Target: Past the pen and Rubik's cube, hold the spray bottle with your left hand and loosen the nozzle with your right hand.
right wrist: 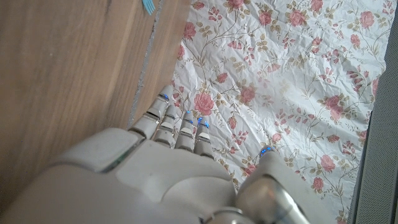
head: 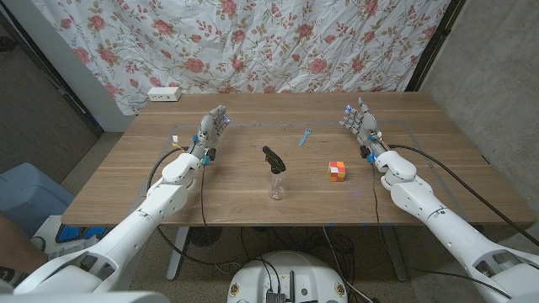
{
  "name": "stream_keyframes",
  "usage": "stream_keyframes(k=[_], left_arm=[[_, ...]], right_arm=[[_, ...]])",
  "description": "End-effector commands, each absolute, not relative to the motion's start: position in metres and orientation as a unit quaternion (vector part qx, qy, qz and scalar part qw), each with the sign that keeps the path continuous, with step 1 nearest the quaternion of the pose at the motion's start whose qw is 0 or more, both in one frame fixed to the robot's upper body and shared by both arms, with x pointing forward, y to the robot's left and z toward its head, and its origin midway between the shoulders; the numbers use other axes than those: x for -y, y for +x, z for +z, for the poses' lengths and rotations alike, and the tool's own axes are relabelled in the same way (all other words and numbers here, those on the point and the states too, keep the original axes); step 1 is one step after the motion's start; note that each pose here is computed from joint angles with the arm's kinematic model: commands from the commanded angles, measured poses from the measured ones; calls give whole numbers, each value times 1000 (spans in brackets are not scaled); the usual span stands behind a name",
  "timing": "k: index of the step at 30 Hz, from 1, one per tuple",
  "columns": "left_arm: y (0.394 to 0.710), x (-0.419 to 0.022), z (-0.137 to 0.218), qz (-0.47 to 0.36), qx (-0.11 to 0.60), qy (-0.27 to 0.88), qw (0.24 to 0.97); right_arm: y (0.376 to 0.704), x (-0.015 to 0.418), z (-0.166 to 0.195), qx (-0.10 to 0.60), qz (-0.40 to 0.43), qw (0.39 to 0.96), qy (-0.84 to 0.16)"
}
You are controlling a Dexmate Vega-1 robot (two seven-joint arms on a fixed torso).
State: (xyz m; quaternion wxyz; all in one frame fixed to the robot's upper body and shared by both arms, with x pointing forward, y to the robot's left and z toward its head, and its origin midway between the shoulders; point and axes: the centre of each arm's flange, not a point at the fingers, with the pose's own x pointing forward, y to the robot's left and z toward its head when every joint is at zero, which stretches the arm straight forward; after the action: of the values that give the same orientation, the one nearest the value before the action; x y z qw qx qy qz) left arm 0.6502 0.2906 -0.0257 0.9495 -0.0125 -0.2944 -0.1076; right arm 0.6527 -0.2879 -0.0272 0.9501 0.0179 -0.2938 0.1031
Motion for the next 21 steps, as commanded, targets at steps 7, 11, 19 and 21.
stream_keyframes(k=[7, 11, 19, 21], left_arm=[[642, -279, -23, -123, 298, 10, 947], [636, -276, -22, -129, 296, 15, 946], [628, -273, -22, -139, 300, 25, 944], [626, -274, -23, -141, 302, 24, 943]], right_arm=[[657, 279, -26, 313, 102, 944, 16], [656, 278, -23, 314, 101, 944, 20], [651, 285, -23, 315, 89, 945, 21], [651, 285, -23, 315, 88, 945, 21]])
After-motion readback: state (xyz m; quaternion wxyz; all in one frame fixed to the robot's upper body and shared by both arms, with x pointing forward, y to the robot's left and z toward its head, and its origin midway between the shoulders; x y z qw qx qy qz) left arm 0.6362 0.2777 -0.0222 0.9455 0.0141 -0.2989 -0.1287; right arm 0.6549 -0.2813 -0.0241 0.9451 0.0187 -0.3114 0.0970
